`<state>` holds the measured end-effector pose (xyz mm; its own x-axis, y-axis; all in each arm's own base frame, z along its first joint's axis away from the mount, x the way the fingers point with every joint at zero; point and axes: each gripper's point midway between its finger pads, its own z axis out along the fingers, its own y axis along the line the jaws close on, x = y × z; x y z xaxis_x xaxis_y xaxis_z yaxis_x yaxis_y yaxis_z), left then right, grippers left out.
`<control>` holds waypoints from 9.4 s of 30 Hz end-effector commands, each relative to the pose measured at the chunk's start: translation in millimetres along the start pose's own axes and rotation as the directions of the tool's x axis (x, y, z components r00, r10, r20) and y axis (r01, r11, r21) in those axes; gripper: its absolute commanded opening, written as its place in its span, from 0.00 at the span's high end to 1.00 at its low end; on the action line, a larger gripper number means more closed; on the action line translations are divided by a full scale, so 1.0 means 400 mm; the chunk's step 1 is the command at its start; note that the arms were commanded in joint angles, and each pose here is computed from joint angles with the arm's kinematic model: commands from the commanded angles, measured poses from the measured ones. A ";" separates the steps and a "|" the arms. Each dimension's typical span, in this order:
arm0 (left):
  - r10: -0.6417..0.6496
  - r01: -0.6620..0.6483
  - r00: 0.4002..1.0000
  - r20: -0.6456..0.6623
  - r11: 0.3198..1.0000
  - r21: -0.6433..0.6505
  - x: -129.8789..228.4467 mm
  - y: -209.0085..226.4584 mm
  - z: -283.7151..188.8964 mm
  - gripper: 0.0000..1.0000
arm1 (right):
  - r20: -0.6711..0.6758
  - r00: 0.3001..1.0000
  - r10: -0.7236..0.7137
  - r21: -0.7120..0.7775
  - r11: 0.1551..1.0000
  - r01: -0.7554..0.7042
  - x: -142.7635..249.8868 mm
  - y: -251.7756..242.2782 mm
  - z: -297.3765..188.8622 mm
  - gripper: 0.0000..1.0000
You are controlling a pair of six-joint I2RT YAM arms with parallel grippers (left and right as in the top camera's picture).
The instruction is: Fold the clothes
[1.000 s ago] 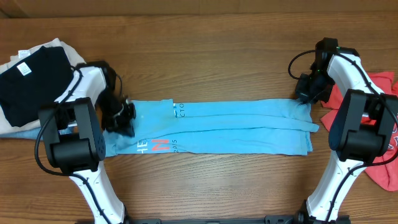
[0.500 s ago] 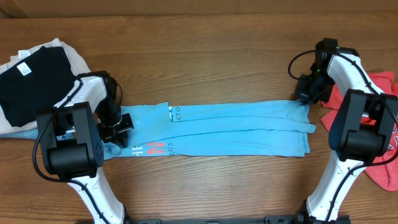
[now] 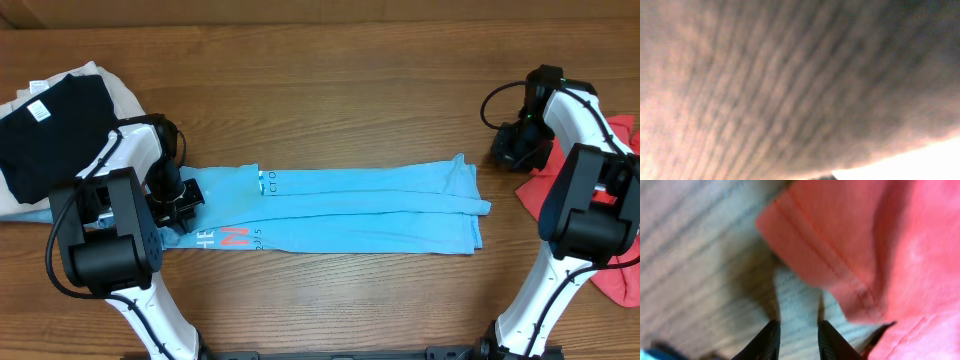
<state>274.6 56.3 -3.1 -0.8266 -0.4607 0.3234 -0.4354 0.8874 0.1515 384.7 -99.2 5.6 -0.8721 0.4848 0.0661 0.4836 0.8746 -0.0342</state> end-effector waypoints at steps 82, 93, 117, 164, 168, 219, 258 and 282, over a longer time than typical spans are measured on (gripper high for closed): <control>0.018 -0.078 0.953 0.301 0.979 0.191 -0.035 -0.036 -0.327 0.56 | -0.103 0.779 -0.618 -0.142 0.784 0.604 0.483 0.632 -0.106 0.92; 0.031 -0.092 0.953 0.301 0.978 0.189 -0.033 -0.037 -0.327 0.56 | -0.065 0.736 -0.674 -0.176 0.734 0.656 0.541 0.709 -0.081 0.66; 0.033 -0.092 0.956 0.293 0.978 0.187 -0.028 -0.036 -0.325 0.53 | 0.054 0.668 -0.742 -0.289 0.629 0.722 0.510 0.731 -0.201 0.48; 0.041 -0.098 0.956 0.289 0.978 0.184 -0.025 -0.035 -0.324 0.52 | 0.047 0.707 -0.705 -0.067 0.704 0.707 0.529 0.711 -0.074 0.80; 0.041 -0.097 0.956 0.289 0.978 0.184 -0.025 -0.035 -0.324 0.52 | 0.052 0.707 -0.705 -0.069 0.704 0.707 0.528 0.714 -0.074 0.92; 0.274 -0.359 0.919 0.285 0.880 0.310 0.052 -0.189 -0.340 0.56 | 0.052 0.878 -0.477 0.167 0.871 0.463 0.376 0.538 -0.209 0.72; 0.546 -0.598 0.800 0.250 0.758 0.259 0.408 -0.635 -0.049 0.45 | 0.133 0.940 -0.314 -0.042 0.946 0.322 0.181 0.260 -0.399 0.50; 0.547 -0.623 0.780 0.304 0.724 0.294 0.392 -0.658 -0.040 0.96 | 0.130 0.940 -0.314 -0.041 0.946 0.321 0.183 0.258 -0.399 0.50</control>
<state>263.0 -247.2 16.6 -0.9939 0.0962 0.0546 0.0709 0.9328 -0.3534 379.9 27.0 160.0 -0.9819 0.1860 -0.0361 0.1853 0.9824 0.0226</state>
